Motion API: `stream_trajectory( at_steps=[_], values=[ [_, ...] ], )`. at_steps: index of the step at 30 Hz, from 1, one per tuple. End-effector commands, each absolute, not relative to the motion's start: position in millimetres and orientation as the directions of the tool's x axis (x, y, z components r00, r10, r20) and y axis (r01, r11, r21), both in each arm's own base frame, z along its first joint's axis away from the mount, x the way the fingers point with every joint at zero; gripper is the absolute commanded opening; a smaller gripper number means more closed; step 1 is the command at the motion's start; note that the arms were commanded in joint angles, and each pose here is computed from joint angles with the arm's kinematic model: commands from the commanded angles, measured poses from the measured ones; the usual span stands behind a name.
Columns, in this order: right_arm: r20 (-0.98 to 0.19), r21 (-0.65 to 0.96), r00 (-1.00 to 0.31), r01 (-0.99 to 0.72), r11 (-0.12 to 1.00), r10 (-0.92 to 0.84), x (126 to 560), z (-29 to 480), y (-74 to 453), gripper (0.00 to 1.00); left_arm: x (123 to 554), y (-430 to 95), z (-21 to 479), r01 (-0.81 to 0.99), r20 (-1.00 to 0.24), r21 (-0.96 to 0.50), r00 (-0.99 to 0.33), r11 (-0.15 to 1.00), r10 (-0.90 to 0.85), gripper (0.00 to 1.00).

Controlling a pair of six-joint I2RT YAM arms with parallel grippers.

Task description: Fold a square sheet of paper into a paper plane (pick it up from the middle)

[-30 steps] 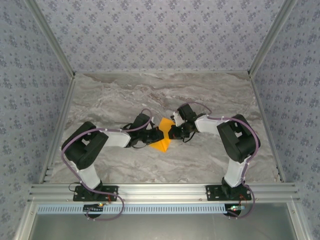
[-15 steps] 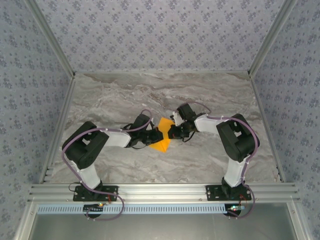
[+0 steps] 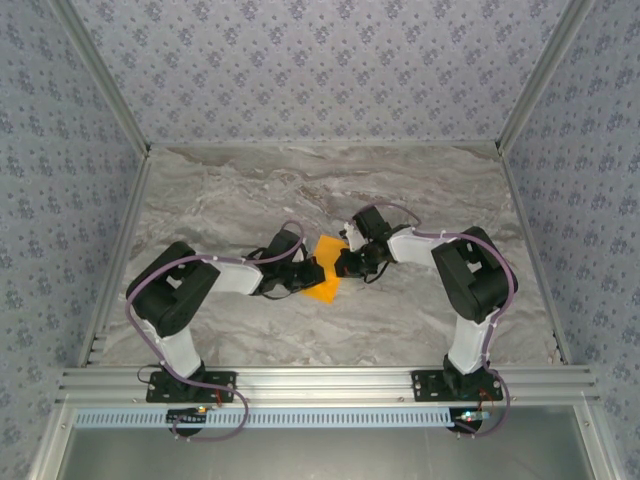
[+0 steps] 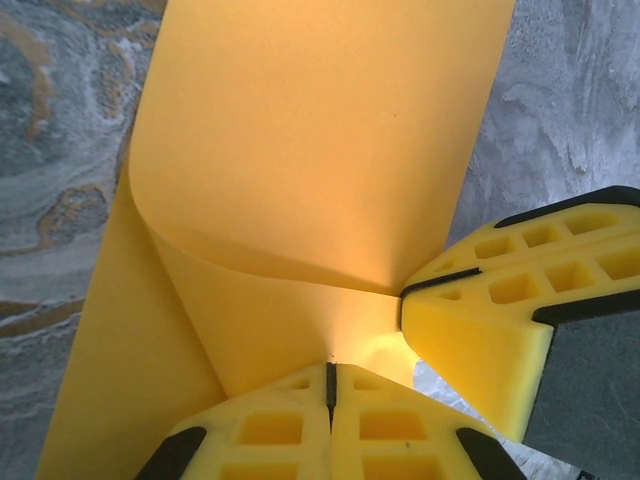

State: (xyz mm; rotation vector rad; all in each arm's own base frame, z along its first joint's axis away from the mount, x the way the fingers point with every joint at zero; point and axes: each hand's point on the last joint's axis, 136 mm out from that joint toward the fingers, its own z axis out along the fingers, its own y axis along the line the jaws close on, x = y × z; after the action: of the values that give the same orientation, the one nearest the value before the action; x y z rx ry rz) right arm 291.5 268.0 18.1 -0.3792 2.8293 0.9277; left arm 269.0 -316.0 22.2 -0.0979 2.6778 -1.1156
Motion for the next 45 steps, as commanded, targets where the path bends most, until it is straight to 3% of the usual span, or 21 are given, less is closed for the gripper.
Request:
stream_trajectory(
  at_steps=[1, 5, 9, 11, 15, 19, 30, 45],
  values=[
    [-0.167, 0.462, -0.969, -0.238, 0.854, -0.180, 288, 5, 244, 0.15, 261, -305, 3, -0.009, -0.160, -0.640, -0.977, 0.768, -0.144, 0.06],
    [-0.260, 0.445, -0.961, -0.207, 0.872, -0.095, 300, 41, 234, 0.30, 256, -300, -3, -0.023, -0.151, -0.608, -0.978, 0.793, -0.144, 0.05],
    [-0.298, 0.447, -0.952, -0.197, 0.873, -0.062, 294, 57, 234, 0.32, 254, -298, -7, -0.031, -0.148, -0.589, -0.978, 0.807, -0.146, 0.04],
    [-0.287, 0.473, -0.956, -0.198, 0.858, -0.063, 284, 58, 244, 0.28, 253, -297, -9, -0.036, -0.146, -0.580, -0.978, 0.814, -0.147, 0.04],
    [-0.250, 0.524, -0.965, -0.200, 0.828, -0.075, 261, 54, 267, 0.09, 253, -295, -11, -0.047, -0.144, -0.572, -0.977, 0.819, -0.156, 0.03],
    [-0.225, 0.566, -0.972, -0.181, 0.804, -0.061, 246, 49, 280, 0.03, 252, -293, -12, -0.050, -0.144, -0.570, -0.977, 0.820, -0.160, 0.02],
    [-0.197, 0.592, -0.975, -0.200, 0.781, -0.101, 231, 39, 301, 0.01, 249, -292, -15, -0.058, -0.137, -0.574, -0.977, 0.817, -0.165, 0.01],
    [-0.132, 0.516, -0.985, -0.166, 0.840, -0.113, 206, 9, 281, 0.01, 248, -287, -20, -0.081, -0.133, -0.565, -0.973, 0.821, -0.187, 0.00]
  ],
)
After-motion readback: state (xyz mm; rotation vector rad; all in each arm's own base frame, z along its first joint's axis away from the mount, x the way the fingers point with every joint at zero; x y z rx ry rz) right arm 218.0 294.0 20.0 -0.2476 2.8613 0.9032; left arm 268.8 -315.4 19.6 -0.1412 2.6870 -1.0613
